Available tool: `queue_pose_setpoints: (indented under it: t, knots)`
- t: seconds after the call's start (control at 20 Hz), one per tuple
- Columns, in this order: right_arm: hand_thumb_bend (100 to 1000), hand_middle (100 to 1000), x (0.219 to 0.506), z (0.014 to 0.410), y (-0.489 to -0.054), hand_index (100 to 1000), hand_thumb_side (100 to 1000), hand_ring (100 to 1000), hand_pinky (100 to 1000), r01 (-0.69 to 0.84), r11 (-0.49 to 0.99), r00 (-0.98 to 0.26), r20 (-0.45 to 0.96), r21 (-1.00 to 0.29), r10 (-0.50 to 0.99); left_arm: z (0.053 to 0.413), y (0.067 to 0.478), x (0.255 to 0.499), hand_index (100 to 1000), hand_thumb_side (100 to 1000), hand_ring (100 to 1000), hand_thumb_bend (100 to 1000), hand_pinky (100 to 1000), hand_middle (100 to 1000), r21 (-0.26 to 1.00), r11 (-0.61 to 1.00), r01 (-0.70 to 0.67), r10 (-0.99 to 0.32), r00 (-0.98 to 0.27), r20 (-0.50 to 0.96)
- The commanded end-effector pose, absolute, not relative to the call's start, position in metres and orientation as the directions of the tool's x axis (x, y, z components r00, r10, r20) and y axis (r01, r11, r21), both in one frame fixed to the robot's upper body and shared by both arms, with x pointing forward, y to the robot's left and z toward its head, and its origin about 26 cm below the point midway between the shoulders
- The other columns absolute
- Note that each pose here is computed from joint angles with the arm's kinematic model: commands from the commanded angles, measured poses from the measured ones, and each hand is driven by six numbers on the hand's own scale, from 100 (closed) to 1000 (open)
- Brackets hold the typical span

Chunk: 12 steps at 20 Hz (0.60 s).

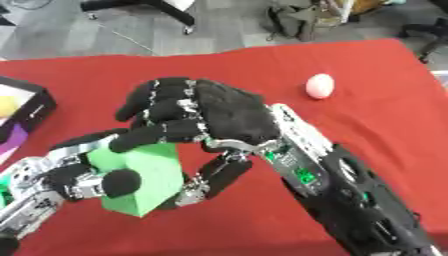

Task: Pick up the objects with one hand, pass them to the other hand, and then place them into the box on the other side of the table.

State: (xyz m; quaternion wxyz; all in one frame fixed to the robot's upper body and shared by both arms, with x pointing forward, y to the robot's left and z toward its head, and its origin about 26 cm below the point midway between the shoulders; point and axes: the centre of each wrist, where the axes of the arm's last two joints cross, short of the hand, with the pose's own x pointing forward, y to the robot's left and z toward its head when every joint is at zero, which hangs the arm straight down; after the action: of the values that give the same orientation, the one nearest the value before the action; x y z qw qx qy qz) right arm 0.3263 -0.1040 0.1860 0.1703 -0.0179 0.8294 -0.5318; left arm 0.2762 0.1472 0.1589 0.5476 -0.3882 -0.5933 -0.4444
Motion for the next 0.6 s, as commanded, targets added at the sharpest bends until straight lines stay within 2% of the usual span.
queue_pose_setpoints:
  t: [0.05, 0.3, 0.6]
  knots:
    - [565, 867, 0.333, 0.175, -0.109, 999, 387, 830, 802, 0.204, 0.302, -0.949, -0.264, -0.931, -0.172, 0.173, 0.149, 0.273, 363, 375, 435, 210, 832, 258, 0.143, 0.318, 0.937, -0.028, -0.141, 0.99]
    - [665, 904, 0.335, 0.172, -0.114, 1000, 431, 836, 795, 0.207, 0.322, -0.963, -0.25, -0.924, -0.1, 0.165, 0.159, 0.272, 362, 388, 433, 230, 827, 256, 0.144, 0.371, 0.917, -0.101, -0.114, 0.988]
    - [670, 897, 0.335, 0.169, -0.114, 1000, 434, 828, 786, 0.204, 0.377, -0.972, -0.234, -0.903, -0.035, 0.16, 0.167, 0.273, 362, 387, 431, 234, 823, 255, 0.137, 0.428, 0.893, -0.146, -0.081, 0.986]
